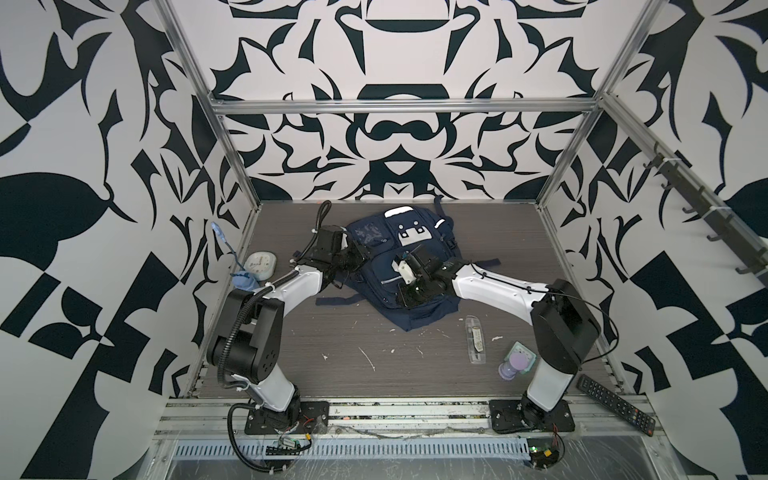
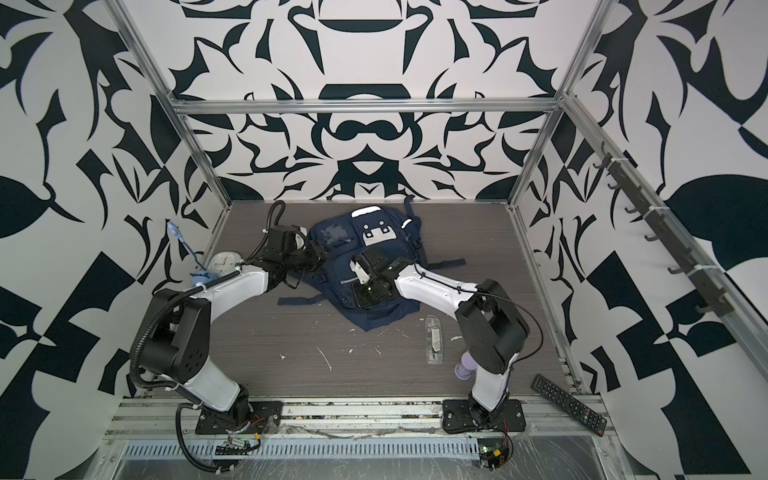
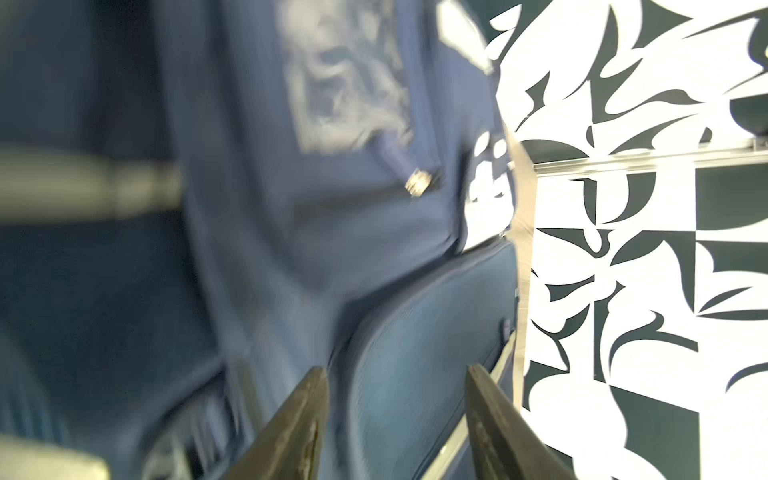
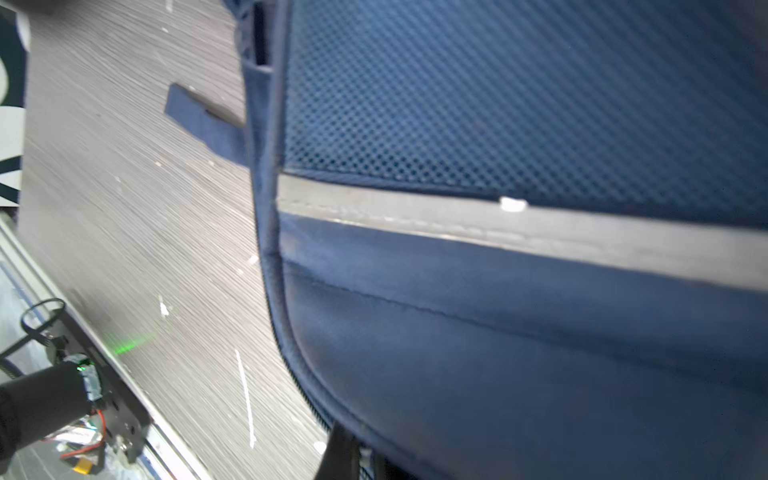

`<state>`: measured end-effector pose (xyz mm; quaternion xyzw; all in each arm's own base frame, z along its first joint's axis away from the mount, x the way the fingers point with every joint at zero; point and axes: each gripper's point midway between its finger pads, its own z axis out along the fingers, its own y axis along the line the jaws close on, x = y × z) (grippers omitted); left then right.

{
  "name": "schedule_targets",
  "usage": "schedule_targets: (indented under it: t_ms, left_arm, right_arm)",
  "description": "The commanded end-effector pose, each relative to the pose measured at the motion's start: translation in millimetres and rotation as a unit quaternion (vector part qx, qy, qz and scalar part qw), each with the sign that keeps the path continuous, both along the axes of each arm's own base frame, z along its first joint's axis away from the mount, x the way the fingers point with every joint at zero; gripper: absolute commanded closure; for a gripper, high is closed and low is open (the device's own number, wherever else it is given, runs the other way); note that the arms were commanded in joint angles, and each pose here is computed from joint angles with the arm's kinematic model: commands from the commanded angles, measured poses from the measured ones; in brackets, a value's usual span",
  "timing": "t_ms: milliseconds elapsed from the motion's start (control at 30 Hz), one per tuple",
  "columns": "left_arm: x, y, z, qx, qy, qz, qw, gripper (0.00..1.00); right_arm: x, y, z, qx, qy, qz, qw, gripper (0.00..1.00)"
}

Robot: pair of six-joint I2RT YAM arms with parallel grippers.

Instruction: Pack the student bag

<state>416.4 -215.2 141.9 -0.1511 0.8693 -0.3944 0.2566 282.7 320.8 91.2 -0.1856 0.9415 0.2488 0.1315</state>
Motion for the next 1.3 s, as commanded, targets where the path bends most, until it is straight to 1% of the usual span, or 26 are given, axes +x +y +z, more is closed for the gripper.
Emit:
schedule_targets:
  t_ms: [0, 100, 200, 367, 633, 833, 967, 1000, 1200, 1267]
  left_arm:
    - [-2, -4, -29, 0.049, 0.041, -0.054, 0.996, 0.46]
    - [4, -15, -34, 0.046, 0.046, -0.081, 0.995, 0.53]
    - [8, -24, -34, 0.049, 0.039, -0.105, 0.992, 0.55]
    - [8, -43, -36, 0.05, 0.039, -0.157, 0.986, 0.55]
    - [4, -70, -30, 0.029, 0.023, -0.204, 0.978, 0.56]
    - [4, -84, -36, 0.03, 0.03, -0.227, 0.973, 0.56]
    - [7, -83, -45, 0.043, 0.043, -0.225, 0.973, 0.56]
    - [7, -84, -45, 0.041, 0.044, -0.226, 0.972, 0.57]
    - [8, -90, -44, 0.024, 0.052, -0.227, 0.972, 0.8]
    - [9, -92, -43, 0.017, 0.052, -0.226, 0.973, 0.85]
  right_arm:
    - [7, -16, 11, 0.003, -0.02, -0.02, 1.0, 1.0]
    - [10, -28, 11, 0.001, -0.019, -0.031, 0.999, 1.0]
    - [15, -38, 11, -0.001, -0.02, -0.04, 0.999, 1.0]
    - [22, -54, 10, -0.002, -0.017, -0.053, 0.998, 1.0]
    - [29, -69, 5, -0.009, -0.012, -0.065, 0.998, 1.0]
    - [32, -74, 5, -0.012, -0.013, -0.063, 0.998, 1.0]
    - [29, -72, 5, -0.01, -0.003, -0.058, 0.998, 1.0]
    - [28, -70, 5, -0.006, -0.001, -0.056, 0.998, 1.0]
    - [22, -53, 19, 0.006, -0.01, -0.039, 0.999, 1.0]
    - [21, -46, 23, 0.008, -0.013, -0.033, 0.999, 1.0]
